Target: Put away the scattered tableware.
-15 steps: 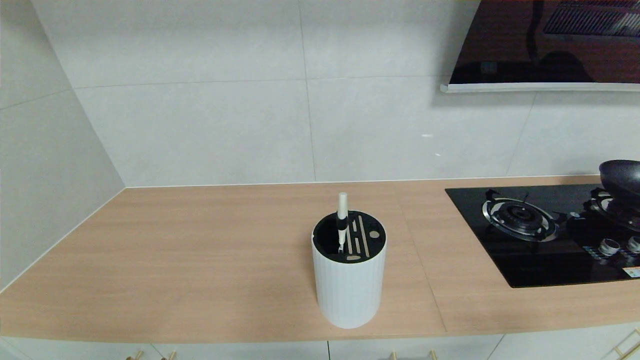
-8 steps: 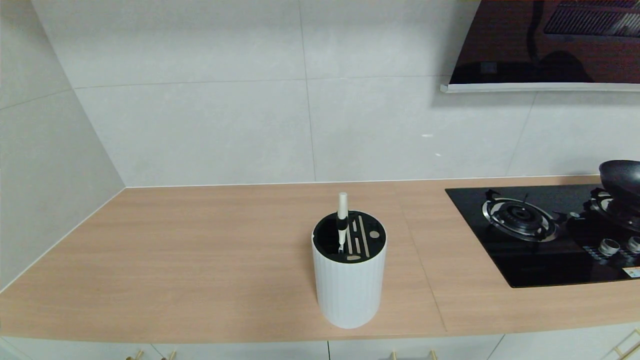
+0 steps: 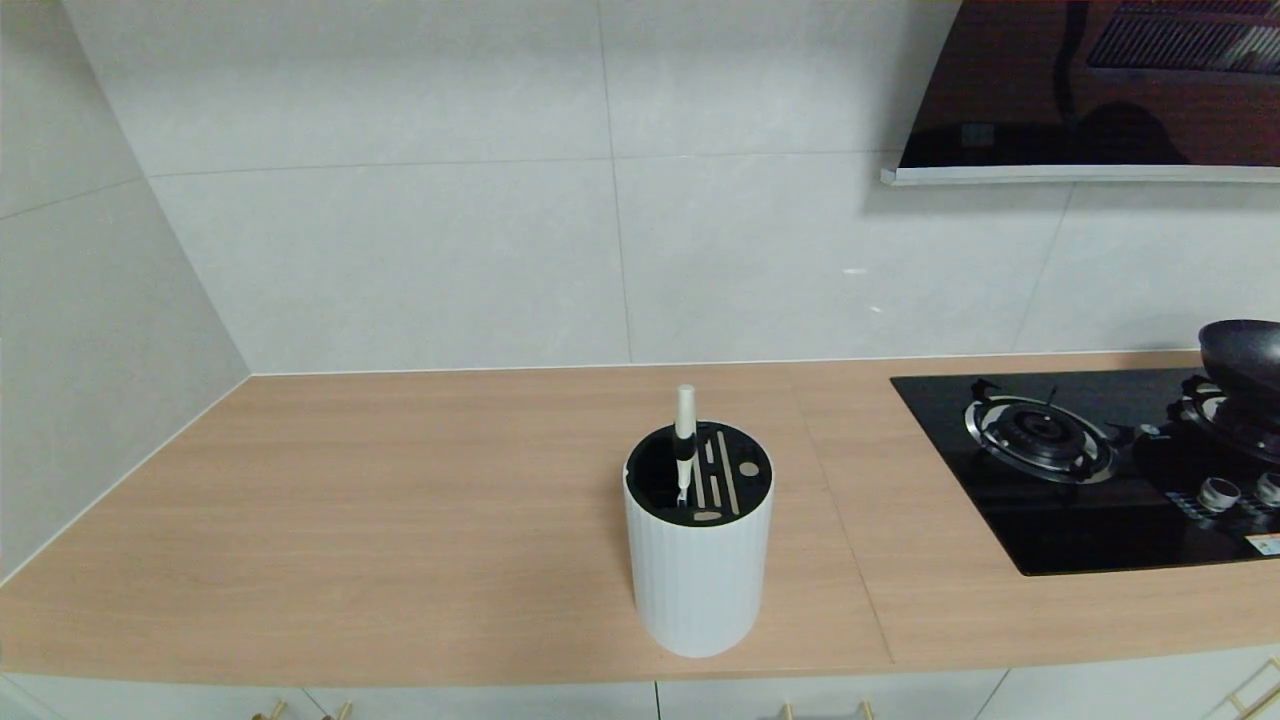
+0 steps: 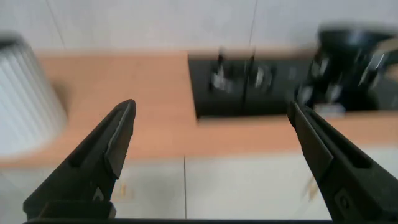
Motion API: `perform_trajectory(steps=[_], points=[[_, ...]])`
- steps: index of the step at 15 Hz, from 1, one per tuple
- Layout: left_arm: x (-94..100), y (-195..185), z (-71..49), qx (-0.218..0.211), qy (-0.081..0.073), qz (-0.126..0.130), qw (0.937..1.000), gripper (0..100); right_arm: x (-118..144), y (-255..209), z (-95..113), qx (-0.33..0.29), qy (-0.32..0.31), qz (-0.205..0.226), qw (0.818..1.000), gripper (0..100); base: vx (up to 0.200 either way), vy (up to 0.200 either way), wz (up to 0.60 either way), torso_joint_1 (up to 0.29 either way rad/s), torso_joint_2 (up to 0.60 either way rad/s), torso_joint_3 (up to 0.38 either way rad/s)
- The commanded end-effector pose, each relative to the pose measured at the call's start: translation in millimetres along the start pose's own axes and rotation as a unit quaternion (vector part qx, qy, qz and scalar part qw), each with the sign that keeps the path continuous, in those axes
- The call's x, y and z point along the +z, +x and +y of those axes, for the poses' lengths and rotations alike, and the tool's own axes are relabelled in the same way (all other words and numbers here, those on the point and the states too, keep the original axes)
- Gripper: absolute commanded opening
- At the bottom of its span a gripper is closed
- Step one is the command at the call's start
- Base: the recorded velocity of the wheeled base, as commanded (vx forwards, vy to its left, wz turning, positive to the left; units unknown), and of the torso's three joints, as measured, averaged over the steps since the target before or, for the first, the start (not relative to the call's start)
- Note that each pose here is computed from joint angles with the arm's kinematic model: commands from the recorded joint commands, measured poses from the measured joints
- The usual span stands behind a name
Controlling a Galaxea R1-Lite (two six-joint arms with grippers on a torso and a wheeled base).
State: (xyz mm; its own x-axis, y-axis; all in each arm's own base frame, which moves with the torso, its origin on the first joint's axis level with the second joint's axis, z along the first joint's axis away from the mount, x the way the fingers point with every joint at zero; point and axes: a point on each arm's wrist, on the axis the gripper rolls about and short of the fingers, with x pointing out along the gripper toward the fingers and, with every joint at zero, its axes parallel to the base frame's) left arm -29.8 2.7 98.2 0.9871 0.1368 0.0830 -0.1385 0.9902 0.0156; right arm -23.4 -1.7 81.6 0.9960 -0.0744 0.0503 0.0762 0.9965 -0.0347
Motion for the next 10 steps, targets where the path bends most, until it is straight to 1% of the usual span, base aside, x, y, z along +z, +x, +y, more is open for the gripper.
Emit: perform_trajectory(steps=[1,2,3,4,9,10], points=[[-19.5,5.3,-1.6,-0.011,0.001,0.025,0.9996,100,-4.7,0.3,1.4,0.028,0.006,0.017,0.999,100,0.000,0.000,0.00,0.000,0.00,0.000],[-19.5,5.3,-1.8,-0.014,0.000,0.025,0.9996,100,-6.7,-0.1,2.0,0.040,0.006,0.029,0.999,100,0.000,0.000,0.00,0.000,0.00,0.000],[-20.4,5.2,-2.2,-0.024,-0.006,0.030,0.9993,100,-6.4,0.2,2.0,0.040,0.007,0.025,0.999,100,0.000,0.000,0.00,0.000,0.00,0.000],[-23.5,4.9,-3.4,-0.048,-0.010,0.045,0.9978,100,-6.3,0.2,2.0,0.040,0.007,0.025,0.999,100,0.000,0.000,0.00,0.000,0.00,0.000],[-22.9,5.0,-3.5,-0.050,-0.005,0.042,0.9979,100,-6.1,0.2,2.1,0.043,0.009,0.024,0.999,100,0.000,0.000,0.00,0.000,0.00,0.000],[-22.9,5.0,-3.5,-0.050,-0.007,0.042,0.9979,100,-6.1,0.2,2.1,0.043,0.008,0.024,0.999,100,0.000,0.000,0.00,0.000,0.00,0.000]])
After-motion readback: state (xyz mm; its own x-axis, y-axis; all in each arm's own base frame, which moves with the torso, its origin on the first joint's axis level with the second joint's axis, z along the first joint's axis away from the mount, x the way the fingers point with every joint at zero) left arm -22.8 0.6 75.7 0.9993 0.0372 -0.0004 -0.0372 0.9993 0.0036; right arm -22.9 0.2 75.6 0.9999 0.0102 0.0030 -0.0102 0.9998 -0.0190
